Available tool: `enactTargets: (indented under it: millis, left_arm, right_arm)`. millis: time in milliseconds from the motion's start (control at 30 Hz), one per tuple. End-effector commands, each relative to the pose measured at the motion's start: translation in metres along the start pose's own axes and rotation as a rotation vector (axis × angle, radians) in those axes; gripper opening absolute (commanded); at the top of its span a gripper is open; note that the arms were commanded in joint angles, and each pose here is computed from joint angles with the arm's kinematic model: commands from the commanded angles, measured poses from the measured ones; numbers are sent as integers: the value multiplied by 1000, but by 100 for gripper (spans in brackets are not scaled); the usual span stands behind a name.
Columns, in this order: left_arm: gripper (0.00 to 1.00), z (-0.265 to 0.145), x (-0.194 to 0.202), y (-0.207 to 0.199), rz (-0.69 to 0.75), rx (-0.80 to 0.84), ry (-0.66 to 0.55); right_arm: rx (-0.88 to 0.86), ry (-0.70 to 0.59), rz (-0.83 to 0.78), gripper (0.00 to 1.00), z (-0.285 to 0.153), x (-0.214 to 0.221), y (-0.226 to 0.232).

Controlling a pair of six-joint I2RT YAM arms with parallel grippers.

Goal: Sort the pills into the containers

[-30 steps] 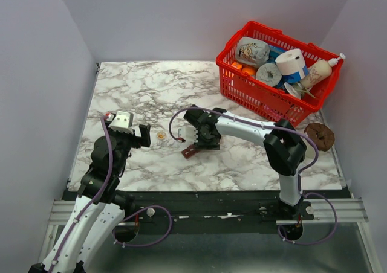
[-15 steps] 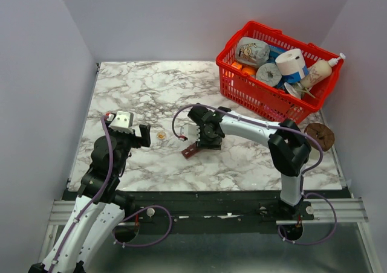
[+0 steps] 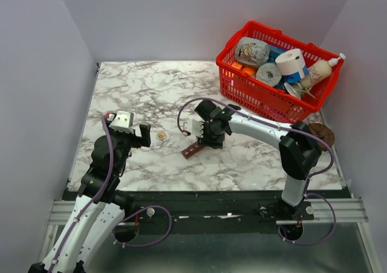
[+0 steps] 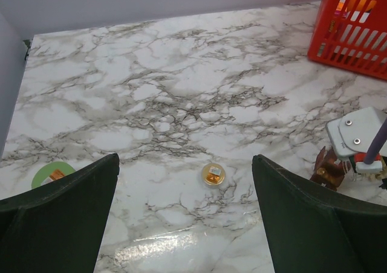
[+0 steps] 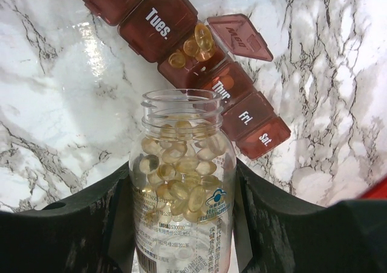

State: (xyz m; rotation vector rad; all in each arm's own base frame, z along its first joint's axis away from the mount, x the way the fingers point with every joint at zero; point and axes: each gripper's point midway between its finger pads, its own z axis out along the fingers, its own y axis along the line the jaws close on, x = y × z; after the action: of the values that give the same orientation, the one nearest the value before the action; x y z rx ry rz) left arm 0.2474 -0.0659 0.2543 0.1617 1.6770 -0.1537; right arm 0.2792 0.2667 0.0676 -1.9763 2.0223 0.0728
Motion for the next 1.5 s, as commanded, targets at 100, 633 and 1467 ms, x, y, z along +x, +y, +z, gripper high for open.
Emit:
enactTargets:
  millis: [100,633,1467]
  left_arm:
    - [99,3,4,0,13,4,9]
    - [99,-9,-29,-22,-139,109,-82]
    - [99,-65,-248,-144,-603,963,-430]
  right_arm:
    - [-3,-157,18,9,-24,-19,-1]
    - [50,-557,41,9,-137,-66,-17]
    - [-278,-1491,-71,9,-400,-125,33]
